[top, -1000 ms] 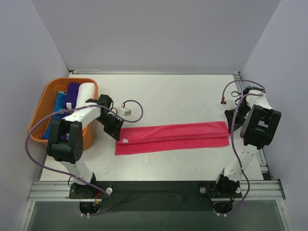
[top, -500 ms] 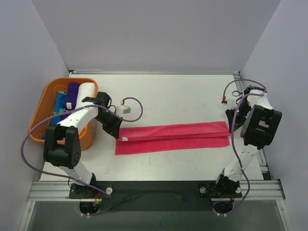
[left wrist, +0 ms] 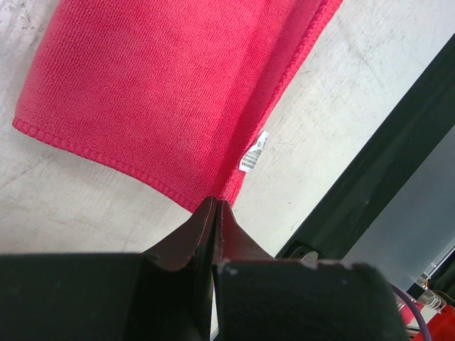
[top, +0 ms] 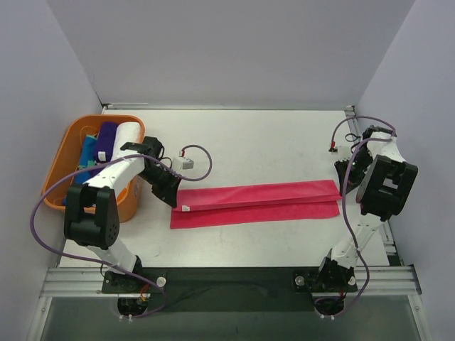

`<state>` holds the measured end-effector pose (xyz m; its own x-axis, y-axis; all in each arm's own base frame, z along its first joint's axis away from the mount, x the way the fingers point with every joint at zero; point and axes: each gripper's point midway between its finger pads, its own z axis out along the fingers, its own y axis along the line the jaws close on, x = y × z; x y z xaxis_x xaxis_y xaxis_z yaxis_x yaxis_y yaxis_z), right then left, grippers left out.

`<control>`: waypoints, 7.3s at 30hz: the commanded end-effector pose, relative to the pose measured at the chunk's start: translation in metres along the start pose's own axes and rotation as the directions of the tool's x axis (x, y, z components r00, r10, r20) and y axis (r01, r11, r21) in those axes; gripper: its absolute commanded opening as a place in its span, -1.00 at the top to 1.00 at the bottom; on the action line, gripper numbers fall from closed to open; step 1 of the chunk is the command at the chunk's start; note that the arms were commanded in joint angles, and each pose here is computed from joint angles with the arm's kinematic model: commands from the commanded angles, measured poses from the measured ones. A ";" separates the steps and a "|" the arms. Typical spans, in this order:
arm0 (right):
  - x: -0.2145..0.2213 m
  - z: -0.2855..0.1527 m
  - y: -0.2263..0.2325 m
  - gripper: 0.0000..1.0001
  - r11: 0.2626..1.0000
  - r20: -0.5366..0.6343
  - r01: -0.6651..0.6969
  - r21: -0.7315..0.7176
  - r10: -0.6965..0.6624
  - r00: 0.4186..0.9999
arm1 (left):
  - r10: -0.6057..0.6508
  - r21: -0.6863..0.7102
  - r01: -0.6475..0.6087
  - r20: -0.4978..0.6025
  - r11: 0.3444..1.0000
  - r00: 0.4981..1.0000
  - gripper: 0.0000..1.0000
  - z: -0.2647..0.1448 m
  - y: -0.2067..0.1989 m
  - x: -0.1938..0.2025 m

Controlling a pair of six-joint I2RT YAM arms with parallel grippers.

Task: Roll the towels
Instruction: Fold the towel

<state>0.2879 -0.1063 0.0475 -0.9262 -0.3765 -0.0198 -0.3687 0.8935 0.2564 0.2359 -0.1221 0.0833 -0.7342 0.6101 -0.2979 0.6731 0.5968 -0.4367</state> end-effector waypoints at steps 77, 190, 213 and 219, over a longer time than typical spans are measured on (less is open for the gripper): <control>-0.080 0.021 -0.013 0.53 0.977 0.011 -0.204 0.064 0.203 0.979 | -0.002 -0.250 0.011 0.036 0.968 0.999 0.19 0.060 0.081 -0.079; -0.007 0.026 0.018 0.67 0.860 -0.211 0.495 0.125 -0.465 0.860 | 0.439 0.038 -0.443 -0.230 0.896 0.868 0.68 0.039 0.027 0.010; -0.082 0.026 0.029 0.42 0.982 0.053 -0.179 0.066 0.175 0.983 | 0.152 -0.254 -0.116 0.126 0.960 0.980 0.08 0.041 0.047 -0.081; -0.086 0.041 -0.012 0.39 0.951 -0.007 -0.227 0.210 0.234 0.972 | 0.084 -0.201 -0.059 0.117 0.978 0.990 0.08 0.061 0.041 -0.069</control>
<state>0.3598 -0.0526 0.0106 -0.9775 -0.2101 0.0191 -0.2043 0.9653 0.1627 0.3048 -0.1611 0.0351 -0.6557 0.6389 -0.4024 0.7463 0.6292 -0.2173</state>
